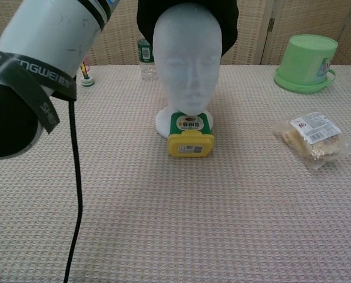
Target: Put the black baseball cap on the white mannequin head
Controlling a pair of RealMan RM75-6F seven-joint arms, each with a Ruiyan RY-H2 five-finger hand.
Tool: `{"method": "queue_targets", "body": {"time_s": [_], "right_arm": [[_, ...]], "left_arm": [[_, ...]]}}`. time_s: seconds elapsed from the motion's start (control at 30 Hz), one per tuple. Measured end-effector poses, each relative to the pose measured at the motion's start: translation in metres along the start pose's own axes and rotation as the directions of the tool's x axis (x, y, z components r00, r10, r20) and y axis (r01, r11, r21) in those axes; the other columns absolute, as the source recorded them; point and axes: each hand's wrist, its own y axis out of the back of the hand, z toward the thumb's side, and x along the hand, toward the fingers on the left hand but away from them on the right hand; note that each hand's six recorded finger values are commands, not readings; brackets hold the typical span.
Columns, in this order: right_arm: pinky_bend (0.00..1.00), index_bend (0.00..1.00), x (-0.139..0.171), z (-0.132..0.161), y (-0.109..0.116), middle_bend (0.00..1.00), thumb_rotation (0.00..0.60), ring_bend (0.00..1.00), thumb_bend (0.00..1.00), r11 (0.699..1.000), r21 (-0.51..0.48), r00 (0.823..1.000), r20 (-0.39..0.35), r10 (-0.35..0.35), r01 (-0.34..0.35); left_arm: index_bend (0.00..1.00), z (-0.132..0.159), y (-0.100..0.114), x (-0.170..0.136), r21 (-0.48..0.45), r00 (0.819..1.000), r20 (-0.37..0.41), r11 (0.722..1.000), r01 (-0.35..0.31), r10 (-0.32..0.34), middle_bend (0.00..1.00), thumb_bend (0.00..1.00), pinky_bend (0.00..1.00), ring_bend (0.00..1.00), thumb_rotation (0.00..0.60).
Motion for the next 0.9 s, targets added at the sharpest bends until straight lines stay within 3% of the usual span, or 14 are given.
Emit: {"method": "queue_targets", "body": {"time_s": [0.5,0.9], "right_arm": [[0.0,0.0,0.009,0.005,0.002,0.0,0.6,0.0,0.22,1.0,0.001,1.0,-0.016,-0.019,0.019],[0.0,0.0,0.011,0.003,0.005,0.0,0.6,0.0,0.22,0.999,-0.005,0.999,-0.012,-0.032,0.032]], "left_arm": [[0.59,0.014,0.03,-0.036,-0.026,0.999,0.033,1.0,-0.001,0.002,0.63,0.47,0.54,0.44,0.6],[0.59,0.032,0.032,-0.058,-0.074,0.998,0.065,0.997,0.02,-0.015,0.63,0.47,0.54,0.44,0.6]]}}
